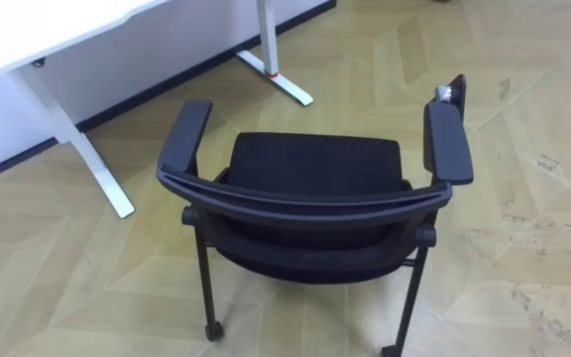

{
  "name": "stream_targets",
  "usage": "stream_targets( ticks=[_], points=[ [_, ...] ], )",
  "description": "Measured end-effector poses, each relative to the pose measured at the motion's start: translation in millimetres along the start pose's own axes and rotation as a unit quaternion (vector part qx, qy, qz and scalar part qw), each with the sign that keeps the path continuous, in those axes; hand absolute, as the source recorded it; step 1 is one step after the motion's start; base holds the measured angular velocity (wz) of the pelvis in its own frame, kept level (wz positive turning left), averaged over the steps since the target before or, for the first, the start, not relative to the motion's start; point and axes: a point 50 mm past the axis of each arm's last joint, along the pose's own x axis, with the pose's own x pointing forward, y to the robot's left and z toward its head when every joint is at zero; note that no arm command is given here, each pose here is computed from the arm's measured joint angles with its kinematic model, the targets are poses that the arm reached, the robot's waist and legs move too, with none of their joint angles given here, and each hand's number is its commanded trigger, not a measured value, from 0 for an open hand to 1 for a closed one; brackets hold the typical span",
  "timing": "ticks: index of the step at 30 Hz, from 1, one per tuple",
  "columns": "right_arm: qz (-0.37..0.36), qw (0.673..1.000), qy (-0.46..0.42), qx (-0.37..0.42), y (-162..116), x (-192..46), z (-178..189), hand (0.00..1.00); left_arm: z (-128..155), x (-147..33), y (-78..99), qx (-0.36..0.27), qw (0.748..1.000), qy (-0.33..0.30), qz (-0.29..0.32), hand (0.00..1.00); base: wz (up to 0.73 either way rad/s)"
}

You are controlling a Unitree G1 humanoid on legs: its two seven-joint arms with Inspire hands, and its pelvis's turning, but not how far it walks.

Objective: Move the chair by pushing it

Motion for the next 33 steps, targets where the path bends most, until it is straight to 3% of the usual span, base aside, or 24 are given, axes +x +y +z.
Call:
stream_targets(
  ticks=[25,30,33],
  points=[
    [-0.013,0.999,-0.024,0.042,-4.6,-0.1,8.1,0.0,-10.2,-2.7,12.9,-0.01,0.997,0.014,0.08,0.0,-0.01],
    [-0.031,0.998,-0.021,0.053,-10.7,-0.1,6.8,0.0,0.5,-2.3,25.3,0.013,0.991,-0.006,0.132,0.0,0.01],
    [-0.038,0.996,-0.023,0.072,-14.4,-0.3,7.4,0.0,21.7,-1.8,33.7,0.035,0.983,-0.046,0.174,0.0,0.02]
  ],
)
